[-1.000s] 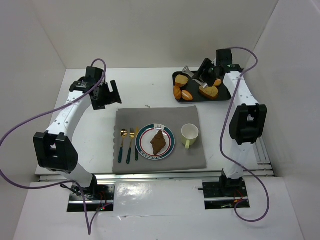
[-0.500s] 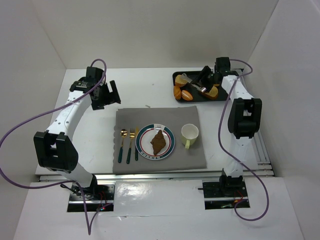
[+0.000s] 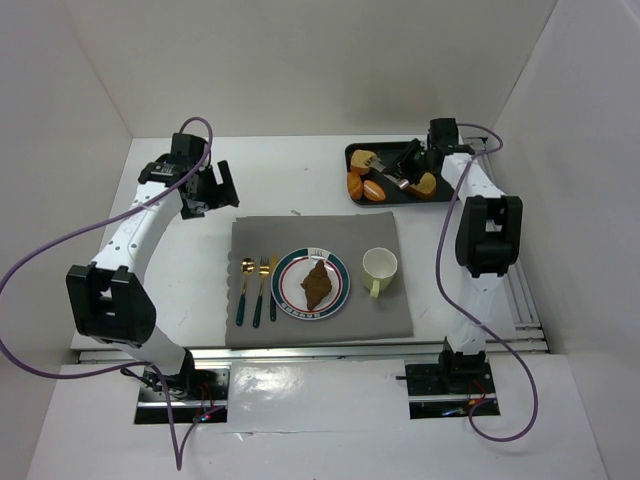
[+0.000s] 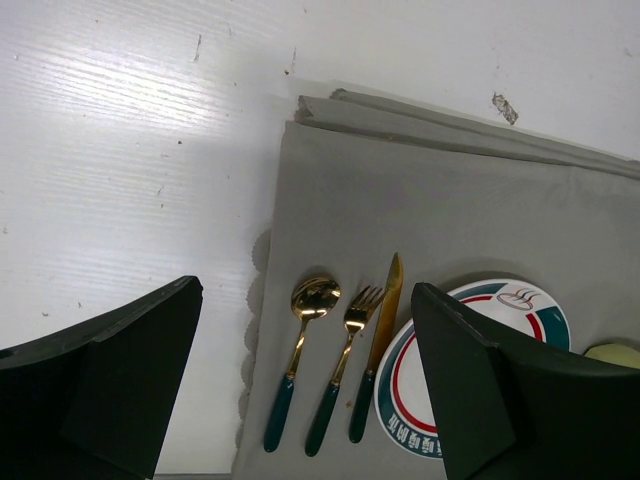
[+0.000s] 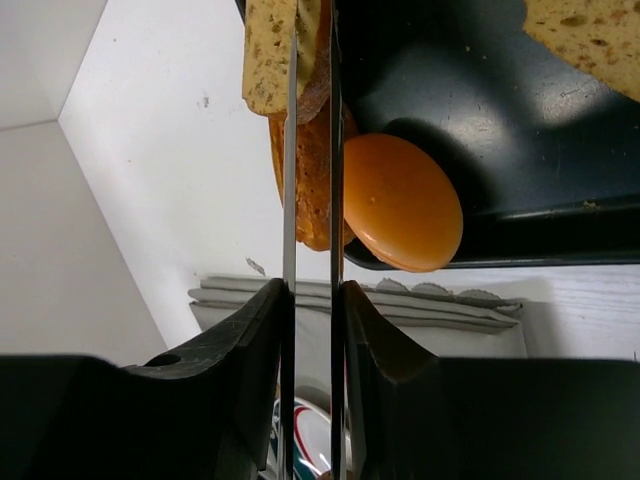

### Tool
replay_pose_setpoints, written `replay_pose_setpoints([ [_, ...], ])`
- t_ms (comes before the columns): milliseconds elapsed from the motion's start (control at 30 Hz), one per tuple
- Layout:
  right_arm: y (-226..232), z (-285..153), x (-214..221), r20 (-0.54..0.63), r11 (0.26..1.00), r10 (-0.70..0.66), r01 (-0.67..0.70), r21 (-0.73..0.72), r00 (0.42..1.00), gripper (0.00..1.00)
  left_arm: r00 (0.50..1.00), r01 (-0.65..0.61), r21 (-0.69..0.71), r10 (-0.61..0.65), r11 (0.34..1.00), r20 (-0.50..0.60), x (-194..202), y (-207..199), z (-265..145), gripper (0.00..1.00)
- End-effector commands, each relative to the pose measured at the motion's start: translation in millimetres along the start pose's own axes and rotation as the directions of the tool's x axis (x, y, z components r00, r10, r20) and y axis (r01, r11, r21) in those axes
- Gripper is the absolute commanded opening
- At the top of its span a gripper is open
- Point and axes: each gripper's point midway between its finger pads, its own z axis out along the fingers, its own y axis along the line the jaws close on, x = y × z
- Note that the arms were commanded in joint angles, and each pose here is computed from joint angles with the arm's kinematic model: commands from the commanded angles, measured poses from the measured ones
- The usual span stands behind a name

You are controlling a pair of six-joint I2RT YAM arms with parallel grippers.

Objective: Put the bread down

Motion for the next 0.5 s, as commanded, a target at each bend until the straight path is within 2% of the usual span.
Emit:
replay_pose_setpoints([
  [0,34.3,-39.4,-19.2,0.1,0.996,-0.043,0.05,-0.074,0.994,0.22,0.999,-0.002,0.009,0.001,1.0,0.048,-8.8,0.6,-14.7,0.99],
  [233,34.3,-84.1,-22.9,0.166,0.994,-0.073,0.086,-0.073,0.983,0.18,0.998,0.018,0.027,-0.02,0.999,0.063,-9.7,-2.1,-25.7,0.99],
  [300,40.1,-100.6,-24.8,0.189,0.991,-0.097,0.113,-0.077,0.977,0.15,0.997,0.018,0.032,-0.02,0.999,0.073,-10.9,-2.6,-29.4,0.99],
  [467,49.5,-129.4,-9.7,0.177,0.973,-0.202,0.218,-0.078,0.963,0.15,0.996,0.018,0.04,-0.021,0.999,0.091,-13.1,-3.4,-36.3,0.99],
])
